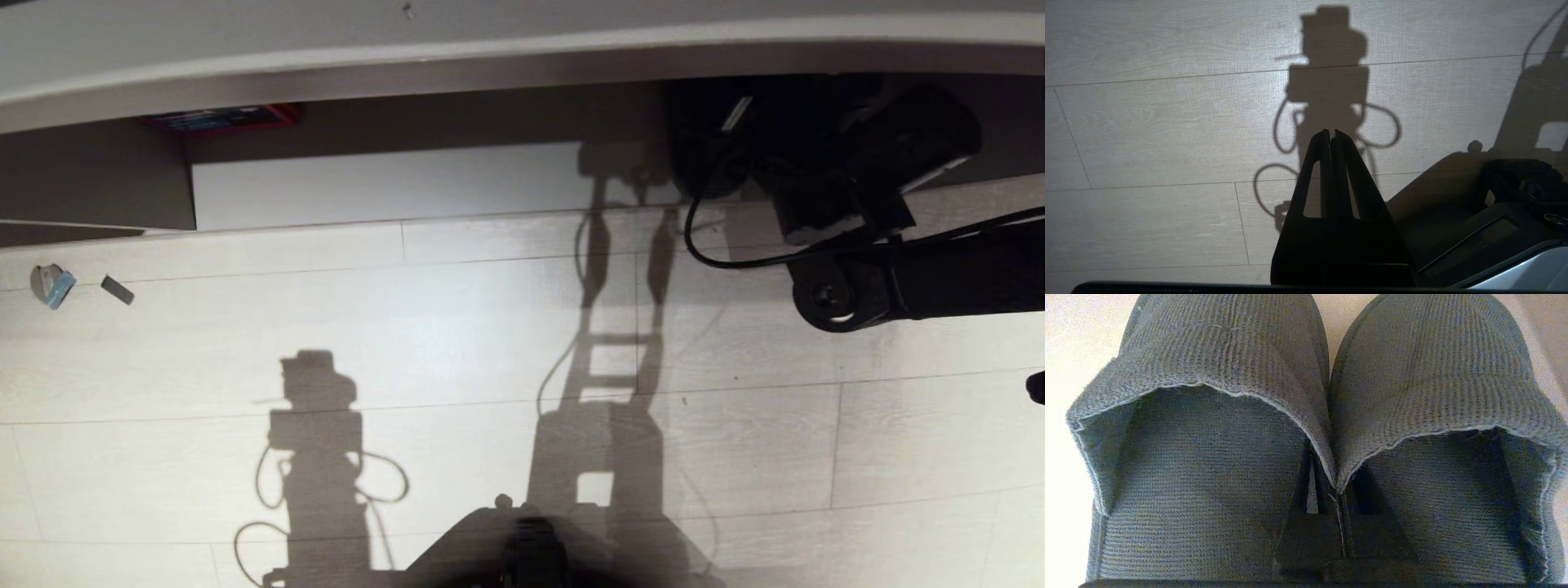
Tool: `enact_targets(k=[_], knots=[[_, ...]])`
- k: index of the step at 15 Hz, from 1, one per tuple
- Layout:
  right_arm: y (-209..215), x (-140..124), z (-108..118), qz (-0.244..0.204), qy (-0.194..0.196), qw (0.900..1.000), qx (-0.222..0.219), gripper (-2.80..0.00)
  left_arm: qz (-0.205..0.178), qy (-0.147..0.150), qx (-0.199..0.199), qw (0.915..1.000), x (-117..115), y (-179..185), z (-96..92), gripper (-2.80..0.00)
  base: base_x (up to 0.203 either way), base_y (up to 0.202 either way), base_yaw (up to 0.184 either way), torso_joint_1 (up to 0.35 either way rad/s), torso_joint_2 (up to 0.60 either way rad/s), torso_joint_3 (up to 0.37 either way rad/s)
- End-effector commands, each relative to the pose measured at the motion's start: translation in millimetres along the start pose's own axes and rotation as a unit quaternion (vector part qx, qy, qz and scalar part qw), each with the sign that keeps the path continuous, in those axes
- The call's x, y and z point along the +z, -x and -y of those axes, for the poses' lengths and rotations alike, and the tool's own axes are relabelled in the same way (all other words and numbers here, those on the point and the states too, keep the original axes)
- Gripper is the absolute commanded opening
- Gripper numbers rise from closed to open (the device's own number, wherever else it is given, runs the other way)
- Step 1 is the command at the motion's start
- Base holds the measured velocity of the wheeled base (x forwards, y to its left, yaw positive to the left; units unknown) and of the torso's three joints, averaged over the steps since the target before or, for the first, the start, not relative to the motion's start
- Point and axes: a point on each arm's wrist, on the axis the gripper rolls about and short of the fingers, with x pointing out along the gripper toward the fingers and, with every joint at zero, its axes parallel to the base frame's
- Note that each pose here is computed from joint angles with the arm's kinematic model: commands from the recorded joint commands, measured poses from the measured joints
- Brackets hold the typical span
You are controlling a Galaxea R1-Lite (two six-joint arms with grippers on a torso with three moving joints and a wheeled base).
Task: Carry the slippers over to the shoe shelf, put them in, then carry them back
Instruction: Pick up the slippers in the shoe cabinet
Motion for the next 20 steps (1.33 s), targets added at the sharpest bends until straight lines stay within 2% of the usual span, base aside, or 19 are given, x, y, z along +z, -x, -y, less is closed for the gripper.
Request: enact_targets(k=[1, 4, 6, 10, 14, 16, 20], knots=[[12.7, 18.1, 3.4, -0.01, -0.007, 1.0, 0.01, -2.8, 0.0, 0.0, 0.0, 1.0, 0.0, 0.0, 0.0, -2.8, 0.0, 0.0, 0.0, 0.0, 0.0, 0.0], [49.6, 13.1, 0.2, -0.072, -0.013, 0.996, 0.047, -2.8, 0.0, 0.0, 0.0, 1.0, 0.0, 0.0, 0.0, -2.8, 0.0, 0.0, 0.0, 0.0, 0.0, 0.0], [76.1, 15.7, -0.5, -0.098, -0.019, 0.993, 0.066, -2.8, 0.001, 0.0, 0.0, 1.0, 0.0, 0.1, 0.0, -2.8, 0.0, 0.0, 0.0, 0.0, 0.0, 0.0], [136.7, 49.0, 1.2, -0.124, -0.037, 0.986, 0.108, -2.8, 0.0, 0.0, 0.0, 1.0, 0.1, -0.1, 0.0, -2.8, 0.0, 0.0, 0.0, 0.0, 0.0, 0.0], [195.7, 82.9, 23.8, -0.152, -0.037, 0.98, 0.121, -2.8, 0.0, 0.0, 0.0, 1.0, 0.0, 0.0, 0.0, -2.8, 0.0, 0.0, 0.0, 0.0, 0.0, 0.0], [213.8, 104.2, 38.8, -0.152, -0.033, 0.984, 0.091, -2.8, 0.0, 0.0, 0.0, 1.0, 0.0, 0.0, 0.0, -2.8, 0.0, 0.0, 0.0, 0.0, 0.0, 0.0], [255.5, 156.1, 84.2, -0.119, 0.003, 0.993, -0.019, -2.8, 0.0, 0.0, 0.0, 1.0, 0.1, -0.1, 0.0, -2.8, 0.0, 0.0, 0.0, 0.0, 0.0, 0.0]])
